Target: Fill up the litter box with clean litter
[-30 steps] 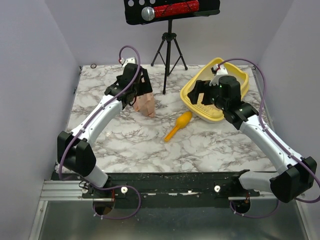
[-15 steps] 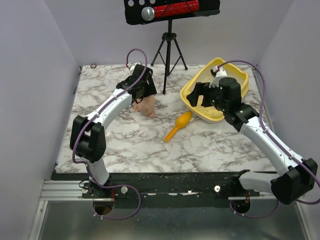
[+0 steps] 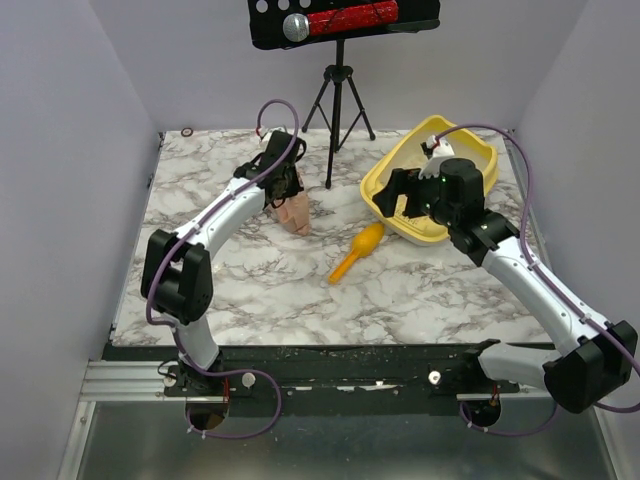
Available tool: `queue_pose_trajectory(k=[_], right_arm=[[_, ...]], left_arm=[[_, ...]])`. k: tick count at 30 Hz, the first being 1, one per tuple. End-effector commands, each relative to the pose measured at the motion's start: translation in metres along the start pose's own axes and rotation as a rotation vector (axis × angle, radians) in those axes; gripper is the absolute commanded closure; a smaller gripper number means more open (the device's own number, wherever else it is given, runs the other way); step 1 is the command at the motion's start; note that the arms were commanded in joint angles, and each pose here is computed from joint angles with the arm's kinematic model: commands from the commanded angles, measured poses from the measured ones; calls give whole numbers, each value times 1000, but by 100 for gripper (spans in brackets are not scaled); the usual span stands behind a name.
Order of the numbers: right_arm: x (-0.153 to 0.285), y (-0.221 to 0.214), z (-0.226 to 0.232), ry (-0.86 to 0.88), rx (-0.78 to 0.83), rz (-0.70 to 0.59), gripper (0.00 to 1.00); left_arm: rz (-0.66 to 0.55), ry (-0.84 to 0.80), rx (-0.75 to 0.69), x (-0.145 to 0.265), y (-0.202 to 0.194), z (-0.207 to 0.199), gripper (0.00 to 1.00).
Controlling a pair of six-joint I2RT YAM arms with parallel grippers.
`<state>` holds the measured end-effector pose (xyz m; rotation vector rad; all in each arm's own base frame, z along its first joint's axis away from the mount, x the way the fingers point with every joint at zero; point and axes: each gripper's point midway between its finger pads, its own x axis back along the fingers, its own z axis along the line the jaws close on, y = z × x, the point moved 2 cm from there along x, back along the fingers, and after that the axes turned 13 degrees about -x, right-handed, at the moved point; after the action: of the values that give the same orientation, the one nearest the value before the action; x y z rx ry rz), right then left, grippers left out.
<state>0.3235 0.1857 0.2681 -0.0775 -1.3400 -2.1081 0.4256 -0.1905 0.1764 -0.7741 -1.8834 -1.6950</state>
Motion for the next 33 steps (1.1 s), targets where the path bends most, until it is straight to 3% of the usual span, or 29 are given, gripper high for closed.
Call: queue_pose_trajectory(k=[1, 5, 8, 10, 14, 16, 19, 25, 28, 33], right_arm=[[9, 3, 11, 37, 7, 3, 0], [15, 12, 14, 32, 22, -11, 0], [21, 20, 20, 47, 55, -10, 1], [24, 24, 25, 69, 96, 7, 1], [32, 17, 41, 193, 254, 97, 11], [34, 13, 45, 248, 335, 126, 11], [35, 4, 48, 322, 459, 154, 4], [52, -34, 65, 564, 695, 203, 0], [61, -52, 75, 715, 820, 162, 0], [46, -48, 78, 758, 947, 90, 0]], left_arm=[[-158, -173, -166, 76, 39, -22, 100], [-160, -356, -401, 126, 38, -32, 100], [-179, -397, -555, 148, 28, -24, 100], [-235, -439, -641, 158, 20, -21, 100], [-440, -624, -859, 190, -4, -29, 100], [-542, -660, -968, 201, -14, -27, 100], [-561, -703, -1101, 202, -34, -23, 100], [-498, -872, -1219, 193, -69, -31, 100], [-497, -933, -1236, 196, -83, -33, 100], [-586, -869, -1236, 203, -83, -27, 100]])
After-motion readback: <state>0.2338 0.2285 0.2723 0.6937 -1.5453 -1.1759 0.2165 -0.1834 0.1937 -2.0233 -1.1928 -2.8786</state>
